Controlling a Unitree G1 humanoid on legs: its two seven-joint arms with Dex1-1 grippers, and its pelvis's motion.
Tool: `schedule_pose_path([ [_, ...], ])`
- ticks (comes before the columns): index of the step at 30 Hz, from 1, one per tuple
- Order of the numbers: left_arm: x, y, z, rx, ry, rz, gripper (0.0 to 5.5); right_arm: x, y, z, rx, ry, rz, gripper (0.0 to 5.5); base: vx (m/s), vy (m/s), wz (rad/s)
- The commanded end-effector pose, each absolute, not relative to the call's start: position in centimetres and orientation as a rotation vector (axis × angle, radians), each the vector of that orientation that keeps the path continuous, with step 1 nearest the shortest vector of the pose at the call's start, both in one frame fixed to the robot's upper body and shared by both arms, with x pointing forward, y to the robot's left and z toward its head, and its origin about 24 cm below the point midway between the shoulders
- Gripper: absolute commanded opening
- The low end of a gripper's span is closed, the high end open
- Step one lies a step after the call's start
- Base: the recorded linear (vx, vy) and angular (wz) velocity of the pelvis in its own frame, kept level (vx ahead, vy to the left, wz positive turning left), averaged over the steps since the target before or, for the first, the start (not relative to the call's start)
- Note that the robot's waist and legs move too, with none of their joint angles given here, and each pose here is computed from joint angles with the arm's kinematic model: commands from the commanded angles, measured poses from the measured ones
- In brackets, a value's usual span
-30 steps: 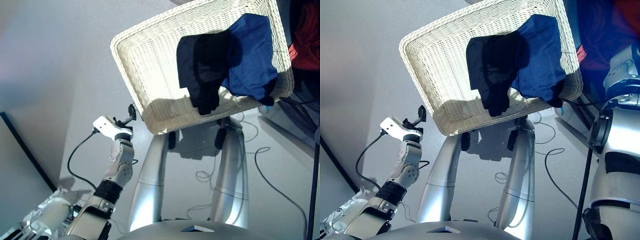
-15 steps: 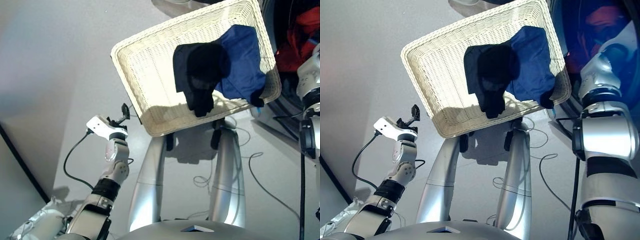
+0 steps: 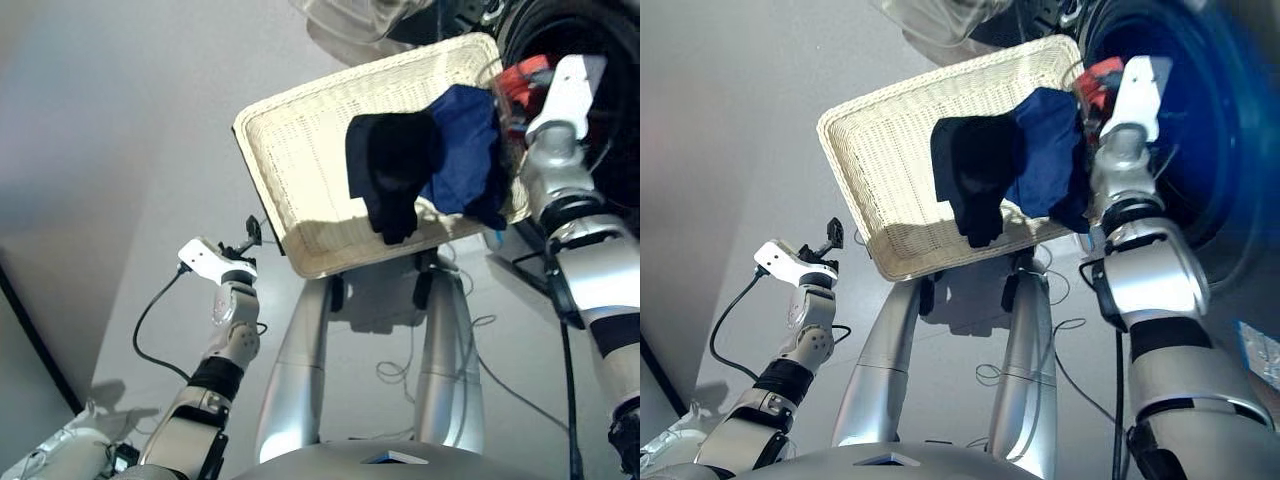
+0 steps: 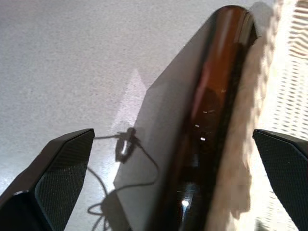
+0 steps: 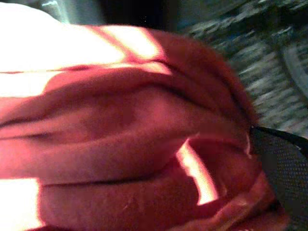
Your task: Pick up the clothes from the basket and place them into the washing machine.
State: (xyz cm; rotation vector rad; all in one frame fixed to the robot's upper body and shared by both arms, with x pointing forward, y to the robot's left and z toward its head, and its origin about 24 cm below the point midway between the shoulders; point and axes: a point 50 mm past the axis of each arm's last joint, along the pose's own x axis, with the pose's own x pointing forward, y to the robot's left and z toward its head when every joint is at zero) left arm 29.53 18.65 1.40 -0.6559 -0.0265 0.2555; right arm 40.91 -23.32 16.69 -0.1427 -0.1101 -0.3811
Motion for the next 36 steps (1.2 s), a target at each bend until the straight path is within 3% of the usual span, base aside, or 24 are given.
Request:
schedule_pose_path([
  [1, 30.3, 20.2, 2.6, -0.636, -0.106, 0.302, 5.50, 41.1, -22.6, 20.0, -0.074, -0.282, -0.369, 5.50, 0.000, 0.000, 0.000],
  [8, 30.6, 20.2, 3.7, -0.596, -0.149, 0.300, 5.50, 41.2, -23.4, 19.9, -0.094, -0.224, -0.508, 5.50, -0.040, 0.005, 0.003],
  [9, 30.6, 20.2, 3.8, -0.592, -0.153, 0.300, 5.50, 41.1, -24.1, 20.4, -0.081, -0.225, -0.544, 0.00, 0.000, 0.000, 0.000],
  [11, 30.4, 20.4, 3.8, -0.589, -0.156, 0.307, 5.50, 40.9, -25.3, 22.1, -0.098, -0.253, -0.625, 0.00, 0.000, 0.000, 0.000],
  [13, 29.9, 20.6, 3.6, -0.579, -0.150, 0.311, 5.50, 40.6, -26.6, 22.9, -0.120, -0.257, -0.689, 5.50, 0.107, 0.019, 0.001],
  [14, 29.7, 20.6, 3.4, -0.574, -0.144, 0.314, 5.50, 40.3, -27.3, 23.6, -0.130, -0.271, -0.728, 3.77, 0.126, 0.026, 0.039],
  [15, 29.4, 20.7, 3.0, -0.565, -0.127, 0.319, 5.50, 40.0, -28.2, 24.4, -0.145, -0.288, -0.779, 0.00, 0.000, 0.000, 0.000],
  [23, 29.2, 19.7, 3.5, -0.550, -0.138, 0.286, 5.50, 36.1, -34.3, 28.0, -0.192, -0.393, -1.203, 0.00, 0.013, 0.011, 0.011],
  [24, 29.3, 19.6, 3.7, -0.554, -0.141, 0.279, 5.50, 36.1, -34.6, 27.9, -0.204, -0.374, -1.181, 2.03, 0.000, 0.000, 0.000],
  [25, 29.3, 19.6, 3.6, -0.554, -0.139, 0.276, 5.50, 36.3, -34.6, 27.8, -0.221, -0.353, -1.130, 5.50, 0.000, 0.000, 0.000],
  [27, 29.5, 19.5, 3.5, -0.571, -0.133, 0.269, 5.50, 37.4, -33.5, 27.7, -0.204, -0.323, -0.974, 5.50, 0.000, 0.000, 0.000],
  [32, 29.6, 18.9, 3.1, -0.595, -0.107, 0.263, 5.50, 39.0, -30.3, 24.2, -0.142, -0.264, -0.896, 5.50, 0.000, 0.000, 0.000],
  [34, 30.0, 18.6, 3.7, -0.637, -0.137, 0.254, 5.50, 39.9, -27.5, 22.1, 0.190, -0.310, -0.743, 5.50, 0.000, 0.000, 0.000],
  [36, 30.0, 19.3, 3.4, -0.621, -0.127, 0.281, 5.50, 40.1, -26.1, 19.1, 0.086, -0.227, -0.708, 5.50, 0.000, 0.000, 0.000],
])
